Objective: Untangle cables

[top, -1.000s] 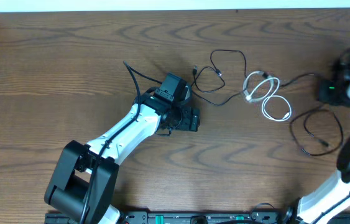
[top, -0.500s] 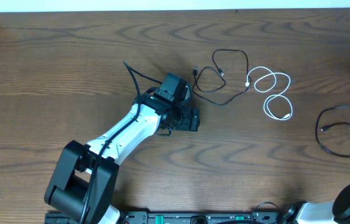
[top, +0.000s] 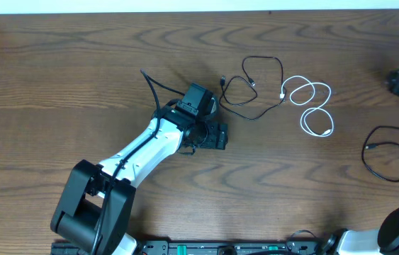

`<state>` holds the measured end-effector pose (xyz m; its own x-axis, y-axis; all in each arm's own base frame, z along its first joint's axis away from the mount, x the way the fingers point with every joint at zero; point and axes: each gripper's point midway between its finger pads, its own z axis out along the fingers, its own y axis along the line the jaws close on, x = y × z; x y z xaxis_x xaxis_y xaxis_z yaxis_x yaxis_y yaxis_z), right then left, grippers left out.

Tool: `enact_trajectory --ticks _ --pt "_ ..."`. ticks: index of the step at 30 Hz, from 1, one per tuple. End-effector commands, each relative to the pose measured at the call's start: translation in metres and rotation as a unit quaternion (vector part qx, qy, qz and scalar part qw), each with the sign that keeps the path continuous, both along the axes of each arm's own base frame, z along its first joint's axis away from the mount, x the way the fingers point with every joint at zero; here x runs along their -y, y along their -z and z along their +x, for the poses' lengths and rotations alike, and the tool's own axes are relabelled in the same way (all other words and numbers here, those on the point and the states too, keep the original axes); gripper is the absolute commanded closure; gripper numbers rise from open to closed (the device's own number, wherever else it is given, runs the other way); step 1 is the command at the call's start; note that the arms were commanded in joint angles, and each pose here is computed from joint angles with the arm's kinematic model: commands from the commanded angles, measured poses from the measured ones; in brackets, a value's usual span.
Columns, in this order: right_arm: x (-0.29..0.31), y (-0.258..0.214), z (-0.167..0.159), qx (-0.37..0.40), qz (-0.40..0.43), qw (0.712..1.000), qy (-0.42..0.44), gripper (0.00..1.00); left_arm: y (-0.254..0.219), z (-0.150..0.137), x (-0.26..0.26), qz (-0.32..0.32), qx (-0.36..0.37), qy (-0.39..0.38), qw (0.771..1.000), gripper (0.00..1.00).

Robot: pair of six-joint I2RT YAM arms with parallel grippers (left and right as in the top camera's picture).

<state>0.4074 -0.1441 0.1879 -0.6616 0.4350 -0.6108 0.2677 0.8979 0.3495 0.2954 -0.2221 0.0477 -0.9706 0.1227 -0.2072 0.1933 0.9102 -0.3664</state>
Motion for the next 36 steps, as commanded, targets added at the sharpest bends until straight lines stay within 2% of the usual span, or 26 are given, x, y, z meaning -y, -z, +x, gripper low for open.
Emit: enact_trajectory --ticks 1,6,12,23,27,31,33,36 --pt "-0.037 0.0 0.005 -0.002 0.031 0.998 -0.047 0.56 -0.001 0.0 0.0 0.002 0.005 0.009 1.0 0.13" --pt "-0.063 0.021 0.006 -0.051 0.001 0.997 -0.062 0.56 -0.001 0.0 0.0 0.003 0.005 0.009 1.0 0.13" --pt "-0.115 0.055 0.014 -0.094 0.004 0.988 -0.123 0.49 -0.001 0.0 0.0 0.002 0.005 0.009 1.0 0.13" --pt "-0.199 0.127 0.038 -0.127 0.002 0.967 -0.22 0.51 -0.001 0.0 0.0 0.002 0.005 0.009 1.0 0.14" --pt "-0.209 0.151 0.052 -0.129 -0.017 0.972 -0.197 0.5 -0.001 0.0 0.0 0.002 0.005 0.009 1.0 0.13" --pt "-0.219 0.157 0.065 -0.112 -0.019 0.976 -0.188 0.5 -0.001 0.0 0.0 0.003 0.005 0.009 1.0 0.13" --pt "-0.227 0.152 0.069 -0.097 -0.016 0.976 -0.196 0.55 -0.001 0.0 0.0 0.003 0.005 0.009 1.0 0.13" --pt "-0.239 0.149 0.07 -0.088 0.002 0.973 -0.215 0.85 -0.001 0.0 0.0 0.002 0.005 0.009 1.0 0.13"
